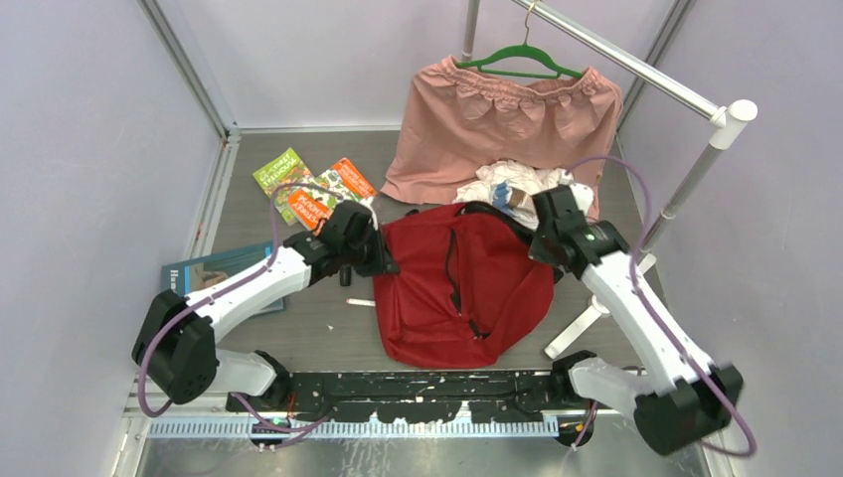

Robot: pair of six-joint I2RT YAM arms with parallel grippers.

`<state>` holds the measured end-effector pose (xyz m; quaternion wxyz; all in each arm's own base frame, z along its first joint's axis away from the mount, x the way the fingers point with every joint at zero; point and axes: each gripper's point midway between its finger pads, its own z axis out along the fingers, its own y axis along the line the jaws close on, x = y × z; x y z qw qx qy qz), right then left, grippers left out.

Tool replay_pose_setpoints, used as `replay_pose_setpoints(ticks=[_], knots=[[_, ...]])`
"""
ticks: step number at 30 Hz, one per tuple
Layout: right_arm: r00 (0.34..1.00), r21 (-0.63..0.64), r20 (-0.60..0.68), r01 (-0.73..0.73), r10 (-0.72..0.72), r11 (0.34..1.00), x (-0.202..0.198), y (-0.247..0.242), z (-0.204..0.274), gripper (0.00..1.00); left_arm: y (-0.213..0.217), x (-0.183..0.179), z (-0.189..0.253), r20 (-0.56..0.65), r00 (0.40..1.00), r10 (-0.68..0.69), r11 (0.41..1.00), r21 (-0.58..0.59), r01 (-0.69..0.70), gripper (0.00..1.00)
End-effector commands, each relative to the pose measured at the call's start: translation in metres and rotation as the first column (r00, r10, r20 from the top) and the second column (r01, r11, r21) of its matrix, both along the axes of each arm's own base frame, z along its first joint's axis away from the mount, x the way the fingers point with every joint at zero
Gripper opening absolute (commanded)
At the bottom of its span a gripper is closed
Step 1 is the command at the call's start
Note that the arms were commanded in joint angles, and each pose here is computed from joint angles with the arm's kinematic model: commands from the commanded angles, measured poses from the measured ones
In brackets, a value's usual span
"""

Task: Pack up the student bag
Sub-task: Adjust the student bag at the center of the board.

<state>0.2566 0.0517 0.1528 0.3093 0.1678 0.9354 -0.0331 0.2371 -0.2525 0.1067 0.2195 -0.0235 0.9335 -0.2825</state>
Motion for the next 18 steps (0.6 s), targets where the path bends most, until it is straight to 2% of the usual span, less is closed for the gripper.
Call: replay_pose_setpoints(ticks=[1, 5, 7, 11, 15, 16, 18], knots=[[0.974, 0.105, 0.224, -0.043, 0.019, 0.993, -0.017, 0.0, 0.089, 0.01, -0.031, 0.032, 0.105, 0.253, 0.965, -0.067, 0.987, -0.128, 0.102, 0.0], [0.953, 0.164, 0.299, -0.109, 0.056, 0.98, -0.037, 0.005, 0.126, 0.01, -0.051, 0.06, 0.172, 0.403, 0.909, -0.103, 0.975, -0.139, 0.172, 0.0], [0.944, 0.222, 0.316, -0.17, 0.094, 0.96, -0.047, 0.017, 0.133, 0.01, -0.065, 0.077, 0.186, 0.44, 0.886, -0.145, 0.97, -0.113, 0.215, 0.0], [0.922, 0.329, 0.353, -0.28, 0.157, 0.902, -0.067, 0.039, 0.143, 0.01, -0.099, 0.114, 0.19, 0.449, 0.87, -0.206, 0.96, -0.081, 0.27, 0.0], [0.924, 0.422, 0.333, -0.326, 0.19, 0.846, -0.085, 0.055, 0.131, 0.01, -0.13, 0.146, 0.188, 0.464, 0.857, -0.226, 0.95, -0.09, 0.299, 0.0], [0.931, 0.455, 0.312, -0.321, 0.19, 0.831, -0.088, 0.06, 0.121, 0.04, -0.136, 0.154, 0.185, 0.469, 0.854, -0.226, 0.95, -0.089, 0.3, 0.0], [0.943, 0.52, 0.262, -0.315, 0.203, 0.794, -0.096, 0.071, 0.096, 0.19, -0.146, 0.171, 0.173, 0.474, 0.851, -0.225, 0.953, -0.074, 0.293, 0.0]])
